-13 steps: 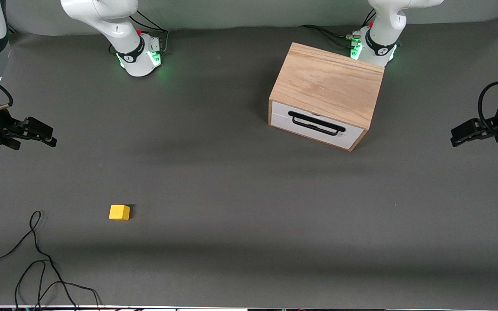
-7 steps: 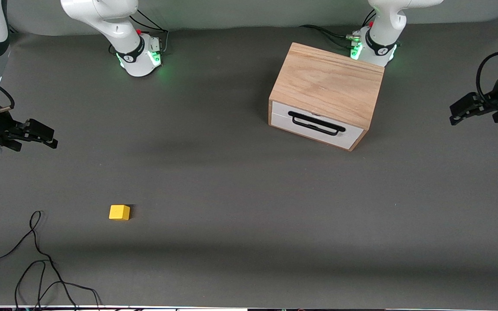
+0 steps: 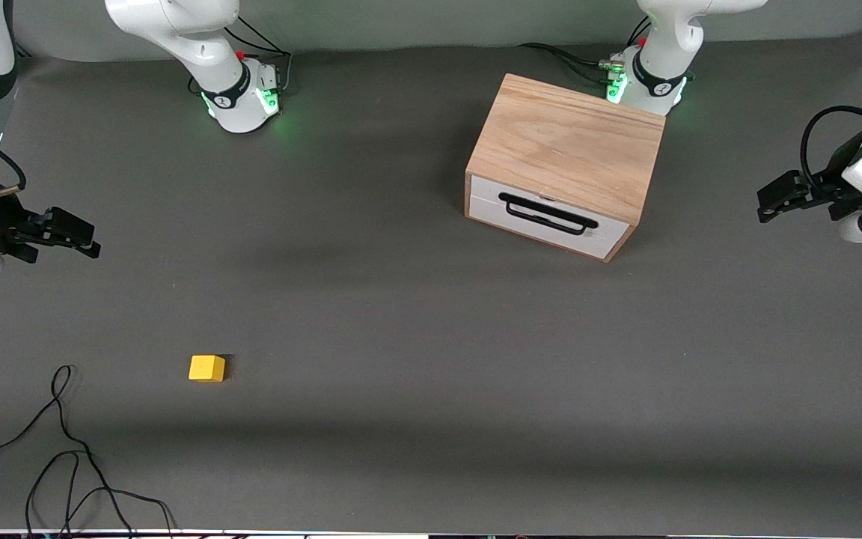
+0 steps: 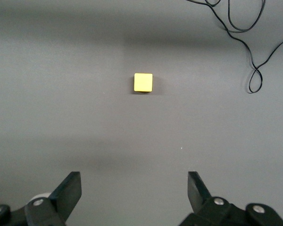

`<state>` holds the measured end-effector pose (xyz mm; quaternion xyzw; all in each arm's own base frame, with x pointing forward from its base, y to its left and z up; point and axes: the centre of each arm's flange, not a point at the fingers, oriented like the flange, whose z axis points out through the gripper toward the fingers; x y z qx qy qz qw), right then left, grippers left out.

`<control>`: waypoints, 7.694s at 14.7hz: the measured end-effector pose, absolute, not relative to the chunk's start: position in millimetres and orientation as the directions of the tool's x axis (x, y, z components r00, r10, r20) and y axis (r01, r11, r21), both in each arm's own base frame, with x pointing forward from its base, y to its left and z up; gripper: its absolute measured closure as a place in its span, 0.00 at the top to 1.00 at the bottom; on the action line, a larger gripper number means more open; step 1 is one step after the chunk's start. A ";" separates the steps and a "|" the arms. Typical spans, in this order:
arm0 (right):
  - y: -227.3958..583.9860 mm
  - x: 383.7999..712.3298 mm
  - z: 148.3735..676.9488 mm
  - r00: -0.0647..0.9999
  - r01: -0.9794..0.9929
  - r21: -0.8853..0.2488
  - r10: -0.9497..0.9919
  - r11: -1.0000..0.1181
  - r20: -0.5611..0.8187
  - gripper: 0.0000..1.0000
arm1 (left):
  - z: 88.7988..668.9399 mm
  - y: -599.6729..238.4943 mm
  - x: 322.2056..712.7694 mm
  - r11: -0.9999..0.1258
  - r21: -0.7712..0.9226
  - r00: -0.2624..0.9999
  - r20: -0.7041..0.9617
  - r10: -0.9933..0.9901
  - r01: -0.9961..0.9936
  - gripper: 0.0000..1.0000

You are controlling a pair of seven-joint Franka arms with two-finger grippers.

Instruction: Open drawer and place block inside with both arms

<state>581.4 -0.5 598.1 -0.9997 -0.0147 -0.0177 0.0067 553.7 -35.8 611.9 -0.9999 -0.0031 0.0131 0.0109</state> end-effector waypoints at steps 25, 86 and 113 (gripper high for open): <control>-13.2 582.2 608.2 0.998 0.007 -0.011 0.007 -1.000 0.055 1.00 | 612.1 -31.7 554.0 -1.000 -0.021 1.000 -0.026 0.013 0.013 1.00; -13.4 581.8 614.5 0.999 0.007 -0.011 0.006 -1.000 0.039 1.00 | 285.2 -317.3 527.9 -0.469 -0.460 0.432 -0.192 0.881 0.754 1.00; -8.4 634.7 492.8 0.996 0.011 0.000 0.011 -1.000 -0.083 1.00 | 297.1 -332.3 579.5 -0.492 -0.195 0.473 -0.138 0.870 0.848 0.99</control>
